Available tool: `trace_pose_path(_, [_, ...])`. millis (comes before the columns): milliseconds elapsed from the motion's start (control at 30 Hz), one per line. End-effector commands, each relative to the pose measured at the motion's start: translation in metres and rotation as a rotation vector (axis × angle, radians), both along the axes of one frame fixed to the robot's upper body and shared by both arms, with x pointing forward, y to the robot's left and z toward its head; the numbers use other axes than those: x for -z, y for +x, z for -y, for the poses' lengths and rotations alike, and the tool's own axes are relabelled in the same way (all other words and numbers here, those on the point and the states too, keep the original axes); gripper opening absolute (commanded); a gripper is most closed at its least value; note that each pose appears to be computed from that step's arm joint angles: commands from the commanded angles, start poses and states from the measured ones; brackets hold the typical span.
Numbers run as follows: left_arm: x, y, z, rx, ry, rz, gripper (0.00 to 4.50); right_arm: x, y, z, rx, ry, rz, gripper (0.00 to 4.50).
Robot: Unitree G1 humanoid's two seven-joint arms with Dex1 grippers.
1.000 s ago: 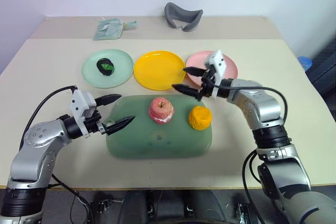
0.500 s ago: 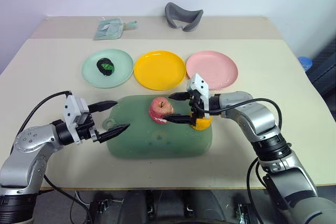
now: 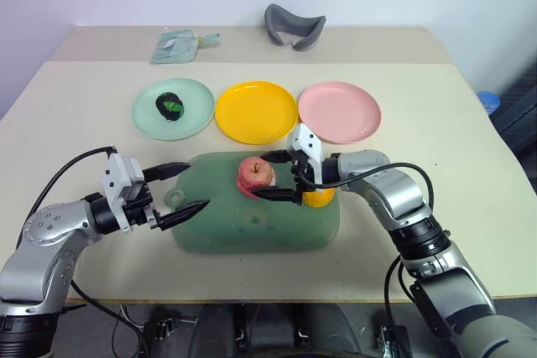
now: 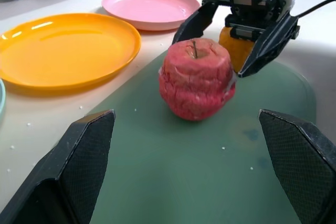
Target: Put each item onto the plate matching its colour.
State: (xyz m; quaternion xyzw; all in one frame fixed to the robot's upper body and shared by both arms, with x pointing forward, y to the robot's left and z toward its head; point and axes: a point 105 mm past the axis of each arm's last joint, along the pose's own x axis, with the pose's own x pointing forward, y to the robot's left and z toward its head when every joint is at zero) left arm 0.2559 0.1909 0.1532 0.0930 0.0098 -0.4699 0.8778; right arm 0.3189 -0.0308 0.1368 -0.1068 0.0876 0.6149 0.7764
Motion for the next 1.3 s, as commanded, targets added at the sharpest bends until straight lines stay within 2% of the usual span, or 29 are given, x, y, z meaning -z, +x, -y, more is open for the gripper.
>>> trace_pose_path(33, [-0.012,-0.002,0.003,0.006,-0.003,0.044,4.50,-0.003,0.001,-0.007,-0.015,0.008,0.033,4.47])
trace_pose_path(67, [-0.012,-0.002,0.004,0.005,-0.003,0.044,4.50,-0.003,0.002,-0.008,-0.013,0.010,0.036,4.47])
trace_pose_path(133, [-0.012,-0.003,0.005,0.004,-0.002,0.043,4.50,-0.003,0.006,-0.010,0.010,0.019,0.046,3.97])
trace_pose_path(233, [-0.013,-0.003,0.007,0.002,-0.002,0.043,4.50,-0.004,0.008,-0.011,0.024,0.031,0.063,2.80])
trace_pose_path(267, [-0.014,-0.003,0.007,0.001,-0.003,0.044,4.50,-0.005,0.008,-0.011,0.025,0.037,0.070,2.54])
trace_pose_path(400, [-0.015,-0.003,0.008,-0.002,-0.006,0.043,4.50,-0.021,0.011,-0.008,0.046,0.091,0.095,2.54])
trace_pose_path(467, [-0.015,-0.002,0.009,0.000,-0.012,0.043,4.50,-0.039,0.017,-0.001,0.082,0.147,0.118,2.54])
trace_pose_path(633, [-0.019,0.001,0.015,0.011,-0.035,0.051,4.50,-0.091,0.068,0.048,0.364,0.253,0.238,2.54])
trace_pose_path(767, [-0.023,0.008,0.023,-0.004,-0.047,0.074,4.50,-0.107,0.102,0.086,0.570,0.263,0.310,2.54])
trace_pose_path(867, [-0.030,0.022,0.031,-0.061,-0.055,0.111,4.50,-0.108,0.125,0.119,0.746,0.244,0.353,2.54])
trace_pose_path(967, [-0.032,0.032,0.041,-0.103,-0.067,0.126,4.50,-0.093,0.138,0.140,0.868,0.218,0.349,2.54])
trace_pose_path(1067, [-0.032,0.041,0.050,-0.149,-0.096,0.147,4.50,-0.078,0.145,0.152,0.943,0.212,0.330,2.54])
trace_pose_path(1200, [-0.026,0.043,0.059,-0.162,-0.106,0.152,4.50,-0.061,0.146,0.155,0.956,0.210,0.276,2.54])
trace_pose_path(1267, [-0.024,0.043,0.061,-0.162,-0.106,0.149,4.50,-0.057,0.146,0.157,0.953,0.203,0.268,3.51])
trace_pose_path(1300, [-0.023,0.043,0.061,-0.161,-0.107,0.146,4.50,-0.056,0.146,0.156,0.947,0.198,0.270,3.73])
